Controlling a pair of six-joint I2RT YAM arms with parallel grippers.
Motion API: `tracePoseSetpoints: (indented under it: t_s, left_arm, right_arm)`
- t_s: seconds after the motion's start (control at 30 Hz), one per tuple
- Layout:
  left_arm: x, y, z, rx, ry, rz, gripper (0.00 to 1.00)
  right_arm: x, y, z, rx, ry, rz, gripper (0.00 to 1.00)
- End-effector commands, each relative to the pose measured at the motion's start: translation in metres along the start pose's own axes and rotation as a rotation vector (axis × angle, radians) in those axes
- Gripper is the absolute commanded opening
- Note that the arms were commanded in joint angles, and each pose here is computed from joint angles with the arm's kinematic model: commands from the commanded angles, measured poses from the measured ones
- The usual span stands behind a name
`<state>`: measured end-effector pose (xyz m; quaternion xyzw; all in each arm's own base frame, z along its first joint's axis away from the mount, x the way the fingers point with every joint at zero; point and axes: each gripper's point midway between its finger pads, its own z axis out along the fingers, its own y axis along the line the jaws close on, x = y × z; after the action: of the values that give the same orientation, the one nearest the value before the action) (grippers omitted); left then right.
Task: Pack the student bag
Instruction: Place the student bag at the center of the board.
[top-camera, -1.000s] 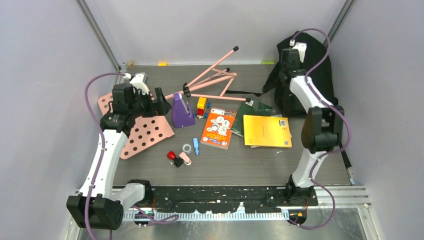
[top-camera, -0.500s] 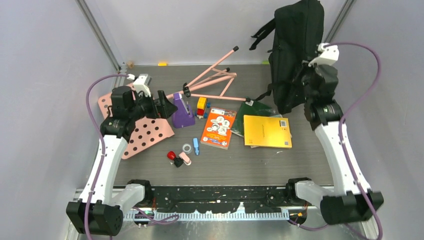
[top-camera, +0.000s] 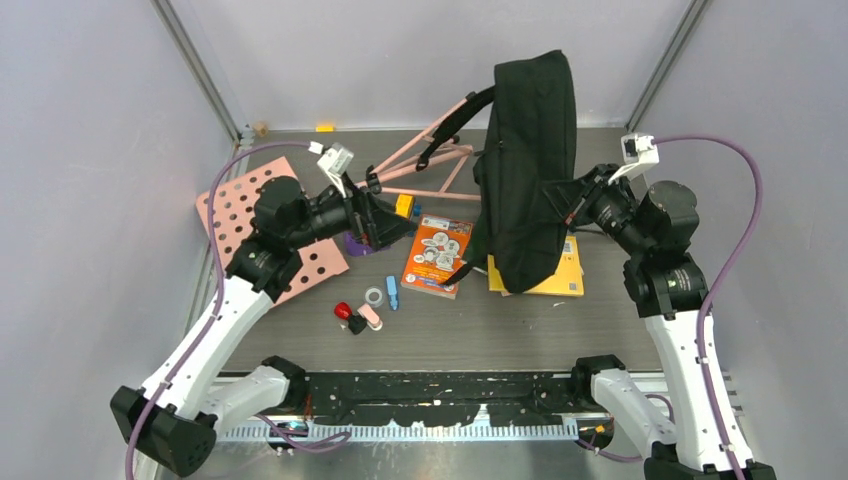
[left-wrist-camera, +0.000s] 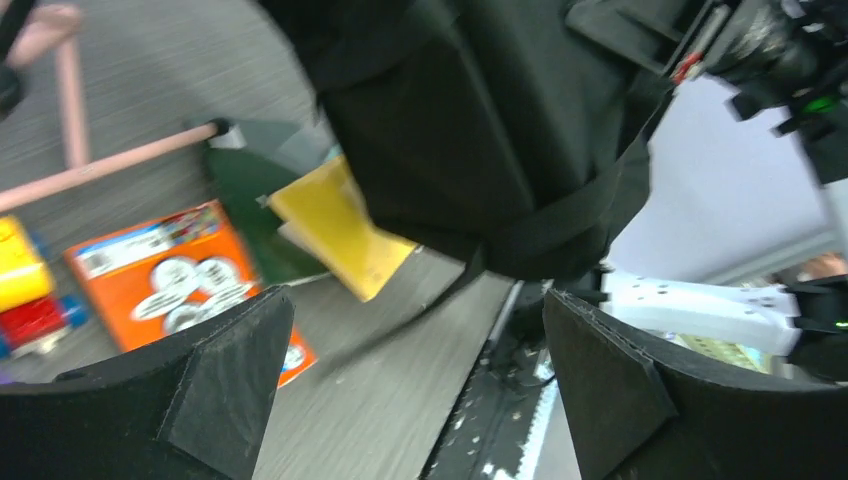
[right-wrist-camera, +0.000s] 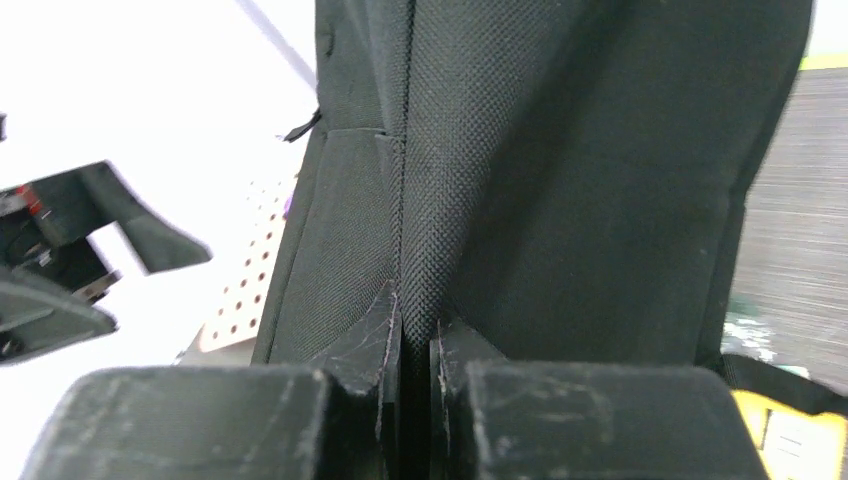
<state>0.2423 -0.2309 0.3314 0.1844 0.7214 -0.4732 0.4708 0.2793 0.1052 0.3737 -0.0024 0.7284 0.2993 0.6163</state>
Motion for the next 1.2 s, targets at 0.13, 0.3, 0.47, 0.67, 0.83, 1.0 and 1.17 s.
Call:
tracePoseSetpoints:
  t_s: [0.13,0.3,0.47,0.67,0.83,1.0,1.17]
  left_arm:
    - [-0.051,-0.068,0.040,0.208,-0.124,-0.045,0.98]
    - [-0.059,-0.069,0.062,0.233,-0.150,-0.116,0.98]
    - [-0.060,-0.057,0.081,0.190,-0.161,-0.146,0.98]
    - [-0.058,-0.053,0.097,0.201,-0.161,-0.176,0.99]
    - [-0.058,-0.064,0.105,0.259,-0.138,-0.168,0.61]
    - [-0.056,-0.074,0.098,0.310,-0.138,-0.161,0.00]
    - [-0.056,-0.087,0.076,0.304,-0.174,-0.151,0.00]
  right_arm:
    - [-0.012,0.087,-0.040,-0.403,0.015,0.007,0.00]
    - [0.002,0.099,-0.049,-0.492,0.100,0.020,0.00]
    - [0.012,0.106,-0.054,-0.551,0.158,0.028,0.00]
    - [0.023,0.106,-0.052,-0.575,0.213,0.033,0.00]
    - [0.038,0.096,-0.040,-0.549,0.281,0.045,0.00]
    - [0.045,0.066,-0.015,-0.364,0.288,0.048,0.01]
    - [0.039,0.012,0.004,-0.031,0.259,0.051,0.39]
